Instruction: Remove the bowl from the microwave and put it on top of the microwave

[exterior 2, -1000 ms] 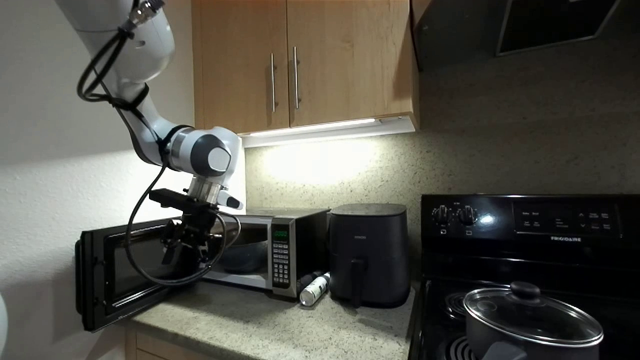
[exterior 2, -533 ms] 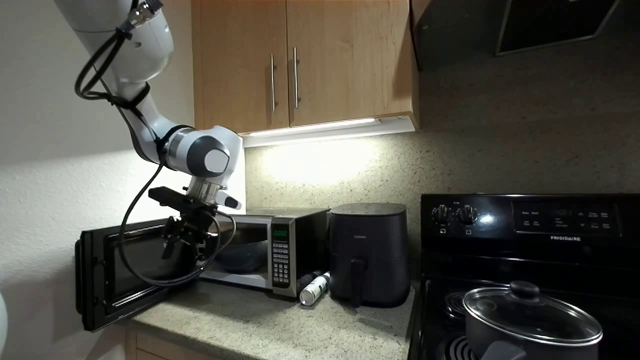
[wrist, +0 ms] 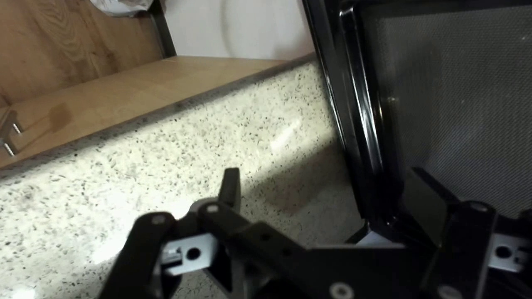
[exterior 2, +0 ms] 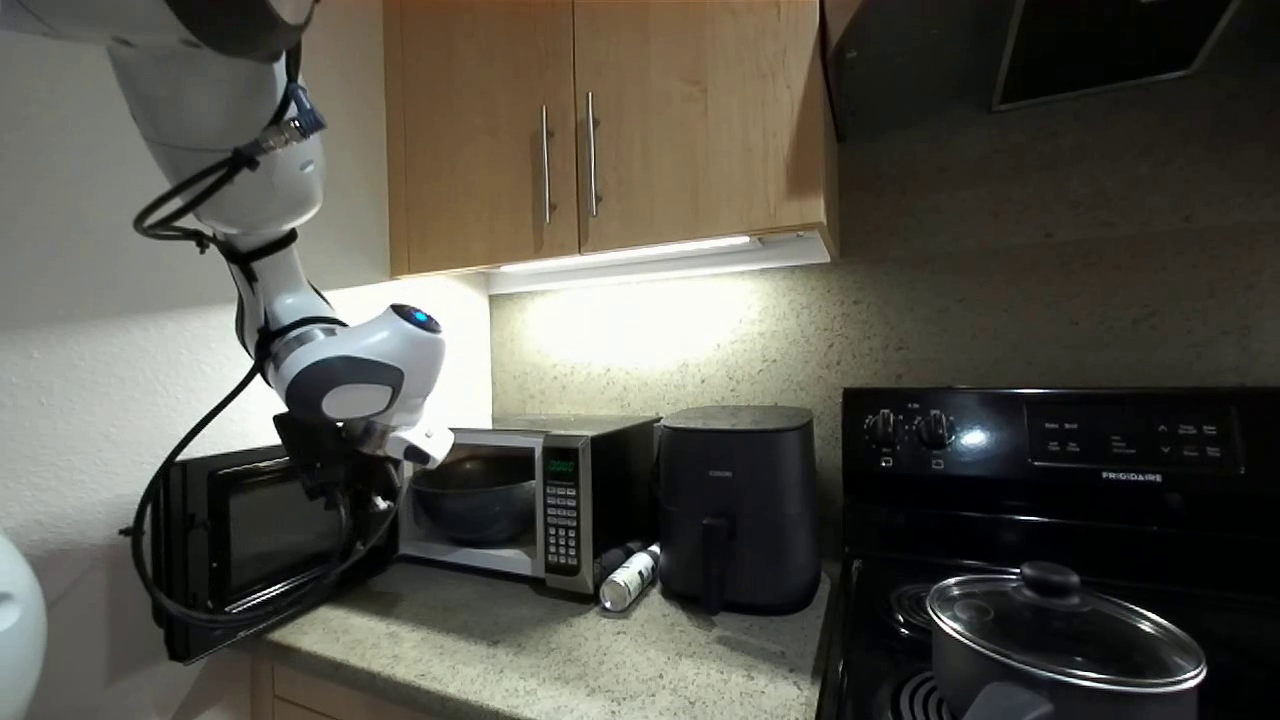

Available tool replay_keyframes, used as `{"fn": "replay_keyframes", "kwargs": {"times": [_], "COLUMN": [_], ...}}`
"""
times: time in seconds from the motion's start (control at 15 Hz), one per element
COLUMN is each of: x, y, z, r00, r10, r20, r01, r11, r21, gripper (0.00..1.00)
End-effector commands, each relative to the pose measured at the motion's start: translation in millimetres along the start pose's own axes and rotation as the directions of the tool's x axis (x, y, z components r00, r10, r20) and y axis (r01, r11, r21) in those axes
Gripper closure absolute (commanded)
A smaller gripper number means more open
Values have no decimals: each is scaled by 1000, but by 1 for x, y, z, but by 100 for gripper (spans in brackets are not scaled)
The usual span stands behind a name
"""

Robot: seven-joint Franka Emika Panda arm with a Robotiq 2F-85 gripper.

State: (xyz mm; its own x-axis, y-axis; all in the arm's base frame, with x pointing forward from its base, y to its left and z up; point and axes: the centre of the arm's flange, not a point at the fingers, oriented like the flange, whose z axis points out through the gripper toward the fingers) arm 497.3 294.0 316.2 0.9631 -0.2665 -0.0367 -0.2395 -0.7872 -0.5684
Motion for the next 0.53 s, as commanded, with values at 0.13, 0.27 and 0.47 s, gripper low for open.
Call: {"fn": "replay_keyframes", "kwargs": {"times": [0.13, 0.27, 0.47], "x": [8, 11, 30], "y": [4, -2, -17], "z": [11, 16, 36], "r00": [1000, 994, 963], "r10": [25, 74, 232], "r20": [-10, -80, -138], "r01": [-25, -68, -203], "r11": [1000, 995, 960], "r21": [6, 78, 194], "gripper": [0, 0, 0]}}
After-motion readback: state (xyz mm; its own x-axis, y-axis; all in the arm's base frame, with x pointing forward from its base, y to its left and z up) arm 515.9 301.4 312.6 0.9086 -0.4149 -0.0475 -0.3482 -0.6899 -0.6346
